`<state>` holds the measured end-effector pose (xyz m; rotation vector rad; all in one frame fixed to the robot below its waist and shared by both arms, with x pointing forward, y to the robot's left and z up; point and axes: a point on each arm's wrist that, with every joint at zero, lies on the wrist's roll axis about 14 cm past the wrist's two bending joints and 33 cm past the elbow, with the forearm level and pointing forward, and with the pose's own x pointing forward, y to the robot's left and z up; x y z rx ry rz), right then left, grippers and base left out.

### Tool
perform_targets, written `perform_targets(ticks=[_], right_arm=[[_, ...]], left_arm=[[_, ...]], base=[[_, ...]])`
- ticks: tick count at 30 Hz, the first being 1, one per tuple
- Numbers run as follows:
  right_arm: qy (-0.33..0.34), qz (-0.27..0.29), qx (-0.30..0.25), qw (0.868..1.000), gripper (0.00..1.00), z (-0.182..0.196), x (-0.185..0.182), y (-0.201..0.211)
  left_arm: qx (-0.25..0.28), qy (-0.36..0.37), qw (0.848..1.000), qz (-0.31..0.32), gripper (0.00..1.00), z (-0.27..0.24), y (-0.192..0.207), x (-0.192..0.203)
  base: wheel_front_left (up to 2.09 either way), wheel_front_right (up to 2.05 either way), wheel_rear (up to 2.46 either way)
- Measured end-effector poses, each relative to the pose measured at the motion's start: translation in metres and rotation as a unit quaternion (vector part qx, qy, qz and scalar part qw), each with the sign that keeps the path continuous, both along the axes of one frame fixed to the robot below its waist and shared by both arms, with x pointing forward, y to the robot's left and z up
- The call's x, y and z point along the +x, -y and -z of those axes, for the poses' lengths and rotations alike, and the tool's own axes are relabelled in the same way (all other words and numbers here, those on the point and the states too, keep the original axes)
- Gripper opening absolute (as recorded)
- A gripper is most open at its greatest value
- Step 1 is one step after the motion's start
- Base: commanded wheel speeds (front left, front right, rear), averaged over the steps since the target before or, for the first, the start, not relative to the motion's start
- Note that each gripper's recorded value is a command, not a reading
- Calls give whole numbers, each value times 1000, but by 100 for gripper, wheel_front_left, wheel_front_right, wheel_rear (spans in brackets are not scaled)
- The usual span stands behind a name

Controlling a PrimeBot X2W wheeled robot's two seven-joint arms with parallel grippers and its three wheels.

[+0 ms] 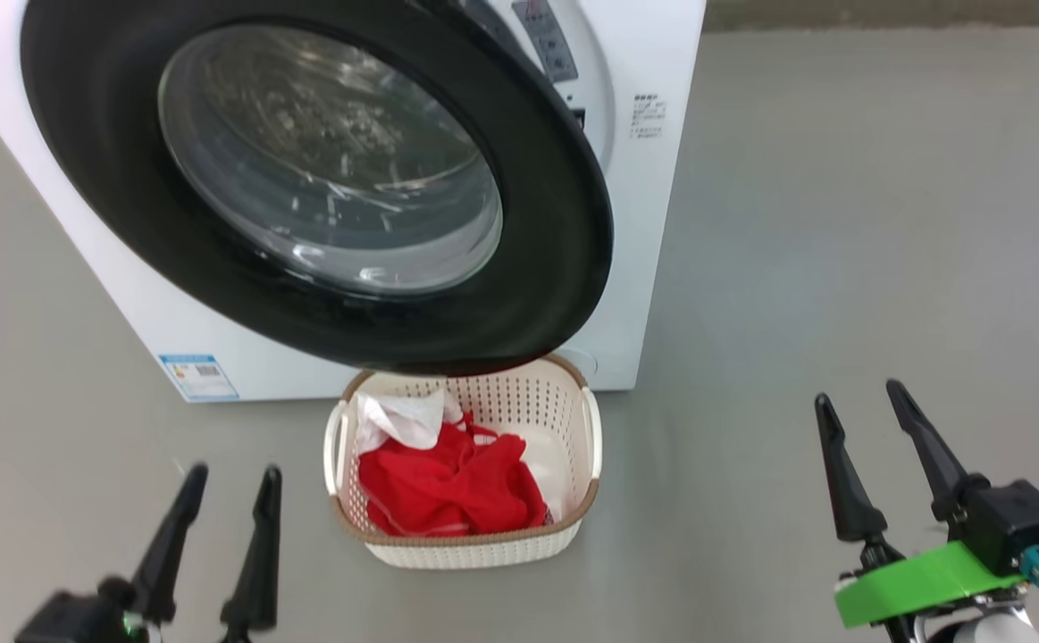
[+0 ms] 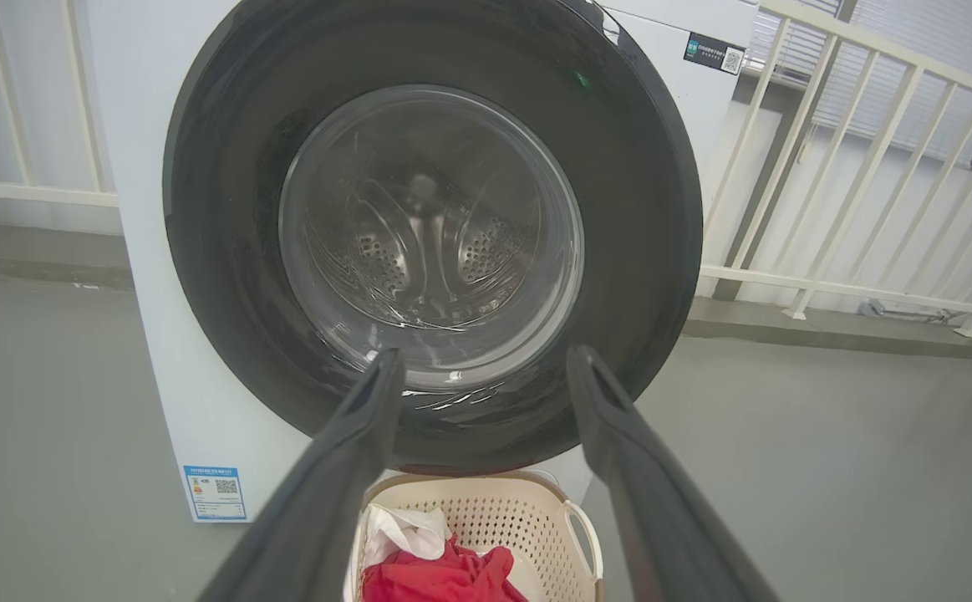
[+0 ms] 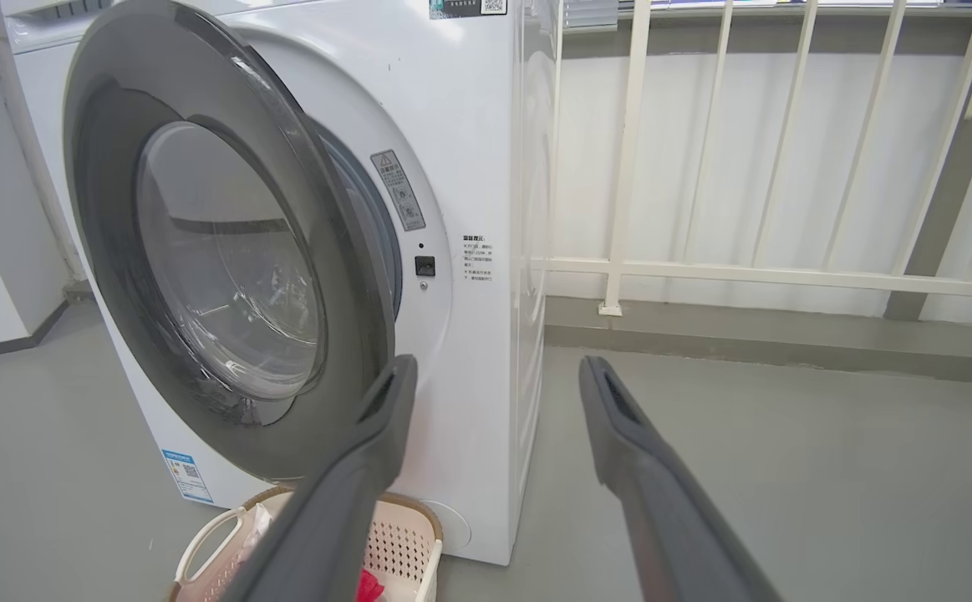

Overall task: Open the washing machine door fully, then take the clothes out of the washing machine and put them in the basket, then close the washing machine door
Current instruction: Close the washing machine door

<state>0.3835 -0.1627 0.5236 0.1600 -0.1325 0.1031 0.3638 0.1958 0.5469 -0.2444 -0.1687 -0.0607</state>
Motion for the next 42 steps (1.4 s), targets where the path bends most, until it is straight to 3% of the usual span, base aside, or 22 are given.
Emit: perform_targets(ticks=[15,32,33,35,42], right_arm=[[-7,26,1,1000,100,5,-27,17],[-12,16,3,1000,98,8,-25,10],[-14,15,3,1000,57,9,-24,9],[-19,13,3,1000,0,13,-23,8],[-30,-14,10,999,0,19,-7,-11]], left_arm=[[28,-9,999,-25,100,12,-4,-22],[30,-12,999,-23,100,17,-3,-25],[31,-13,999,-25,100,18,-4,-26],[31,-15,999,-29,100,19,-6,-27],[23,-22,999,-38,100,23,-9,-32]], base=[[0,0,0],[0,0,0],[0,0,0],[0,0,0],[0,0,0]])
